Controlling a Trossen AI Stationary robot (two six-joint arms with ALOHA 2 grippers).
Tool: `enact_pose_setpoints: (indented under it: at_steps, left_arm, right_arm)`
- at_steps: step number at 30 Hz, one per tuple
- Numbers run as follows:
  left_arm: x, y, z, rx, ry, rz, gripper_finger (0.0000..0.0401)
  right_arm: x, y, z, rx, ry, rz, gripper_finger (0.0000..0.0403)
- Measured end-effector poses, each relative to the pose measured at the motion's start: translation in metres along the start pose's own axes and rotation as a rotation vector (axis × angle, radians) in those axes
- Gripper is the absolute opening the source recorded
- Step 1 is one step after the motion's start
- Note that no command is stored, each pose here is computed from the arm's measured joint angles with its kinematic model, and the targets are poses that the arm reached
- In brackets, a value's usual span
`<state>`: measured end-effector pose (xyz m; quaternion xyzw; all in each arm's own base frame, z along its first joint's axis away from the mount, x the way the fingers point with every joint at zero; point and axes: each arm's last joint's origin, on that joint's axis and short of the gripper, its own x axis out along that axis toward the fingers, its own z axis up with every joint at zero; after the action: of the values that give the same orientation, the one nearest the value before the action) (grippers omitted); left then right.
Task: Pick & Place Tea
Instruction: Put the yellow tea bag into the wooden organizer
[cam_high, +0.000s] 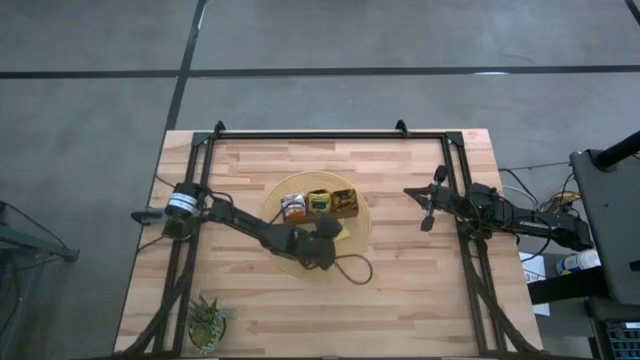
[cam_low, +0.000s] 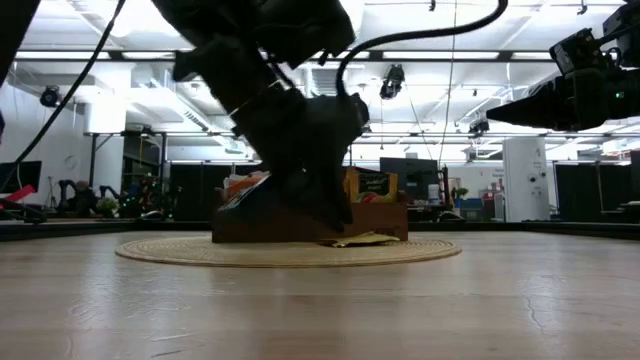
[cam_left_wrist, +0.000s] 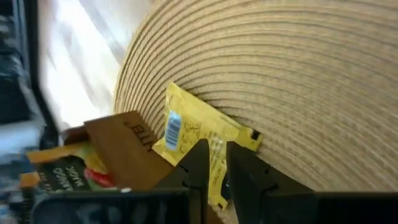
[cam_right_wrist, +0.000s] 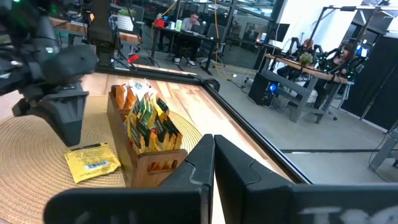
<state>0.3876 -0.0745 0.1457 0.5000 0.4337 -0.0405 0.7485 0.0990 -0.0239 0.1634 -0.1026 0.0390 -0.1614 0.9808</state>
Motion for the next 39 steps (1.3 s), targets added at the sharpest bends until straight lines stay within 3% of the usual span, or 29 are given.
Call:
enact_pose_setpoints:
  at_steps: [6, 12, 19, 23, 28, 31, 39]
  left_arm:
    - [0.003, 0.037, -0.006, -0.273, -0.027, -0.094, 0.0051]
    - [0.004, 0.06, -0.013, -0.423, -0.029, -0.154, 0.0057]
    - [0.007, 0.064, -0.019, -0.558, -0.005, -0.17, 0.0124]
    - [0.012, 0.069, -0.028, -0.726, 0.019, -0.18, 0.0159]
    - [0.02, 0.073, -0.045, -0.916, -0.023, -0.389, 0.0167]
    - [0.023, 0.072, -0.048, -0.955, -0.053, -0.472, 0.0167]
    - [0.039, 0.056, -0.053, -0.933, 0.018, -0.441, 0.0167]
  right_arm:
    - [0.0, 0.0, 0.0, 0.0, 0.0, 0.0, 0.0009]
    - [0.0, 0.0, 0.0, 0.0, 0.0, 0.0, 0.0009]
    - [0.0, 0.0, 0.0, 0.0, 0.0, 0.0, 0.0009]
    - [0.0, 0.0, 0.0, 0.0, 0.0, 0.0, 0.0009]
    - [0.0, 0.0, 0.0, 0.0, 0.0, 0.0, 0.0009]
    - [0.0, 0.0, 0.0, 0.0, 0.0, 0.0, 0.0009]
    - [0.0, 0.0, 0.0, 0.0, 0.0, 0.0, 0.0009]
